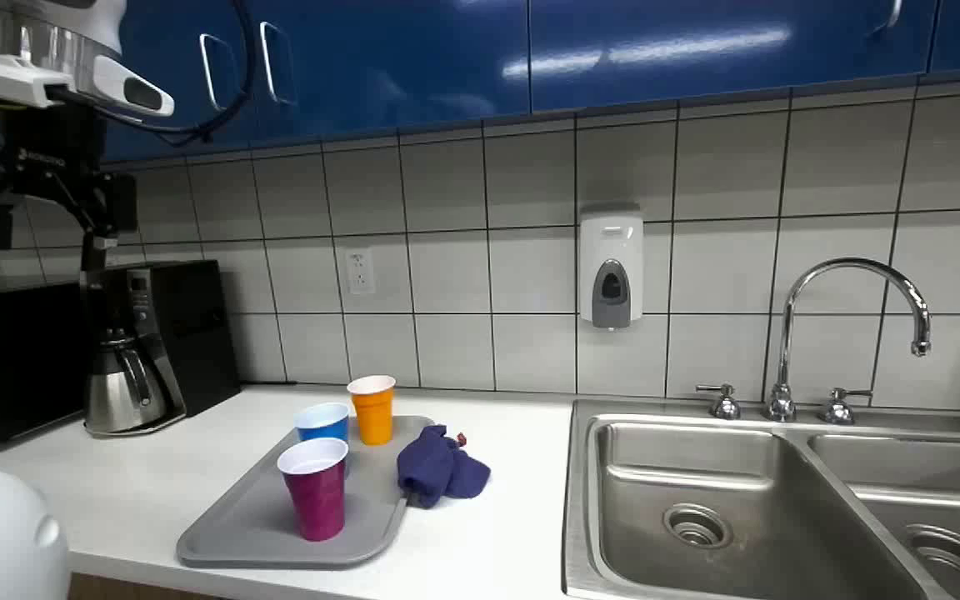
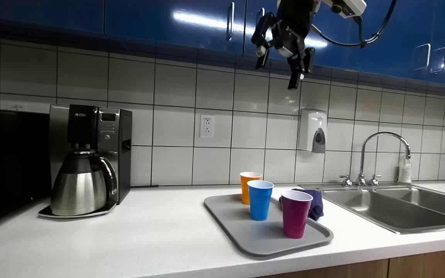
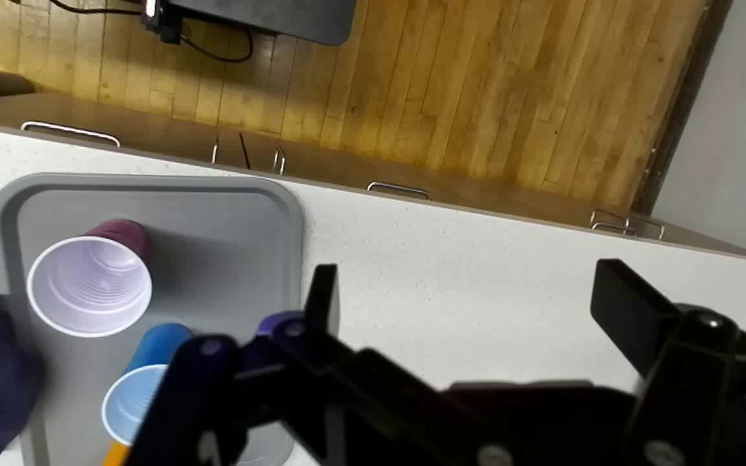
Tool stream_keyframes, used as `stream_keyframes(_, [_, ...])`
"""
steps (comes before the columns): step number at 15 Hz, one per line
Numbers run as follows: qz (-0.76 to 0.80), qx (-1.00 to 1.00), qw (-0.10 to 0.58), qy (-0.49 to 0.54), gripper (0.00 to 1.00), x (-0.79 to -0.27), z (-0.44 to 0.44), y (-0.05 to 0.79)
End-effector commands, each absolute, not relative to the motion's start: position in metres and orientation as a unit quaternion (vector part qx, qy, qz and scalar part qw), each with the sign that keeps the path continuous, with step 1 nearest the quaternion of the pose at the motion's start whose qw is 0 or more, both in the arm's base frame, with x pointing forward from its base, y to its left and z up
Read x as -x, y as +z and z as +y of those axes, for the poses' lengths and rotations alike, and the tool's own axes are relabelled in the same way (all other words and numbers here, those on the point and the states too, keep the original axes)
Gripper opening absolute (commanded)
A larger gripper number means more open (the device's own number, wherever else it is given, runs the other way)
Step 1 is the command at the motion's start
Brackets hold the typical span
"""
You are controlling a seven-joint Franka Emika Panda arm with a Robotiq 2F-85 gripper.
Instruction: Remove the purple, blue and orange cups from the grey tray and put them on the countertop
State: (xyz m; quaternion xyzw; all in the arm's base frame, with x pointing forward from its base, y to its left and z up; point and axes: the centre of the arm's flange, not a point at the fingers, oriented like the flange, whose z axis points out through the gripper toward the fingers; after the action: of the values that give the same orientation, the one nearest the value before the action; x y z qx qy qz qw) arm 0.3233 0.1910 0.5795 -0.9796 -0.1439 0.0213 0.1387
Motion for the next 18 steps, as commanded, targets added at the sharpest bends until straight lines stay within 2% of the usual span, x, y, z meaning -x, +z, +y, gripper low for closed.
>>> stream_keyframes(1, [-0.144, 0.980, 0.139, 0.021, 1.00, -0.323, 0.191, 0.579])
stream_keyframes(9, [-0.144, 0.980, 0.139, 0.021, 1.00, -0.323, 0.191, 0.579])
stream_keyframes(18, [-0.172, 0.982, 0.084, -0.007, 1.00, -0.310, 0.154, 0.535])
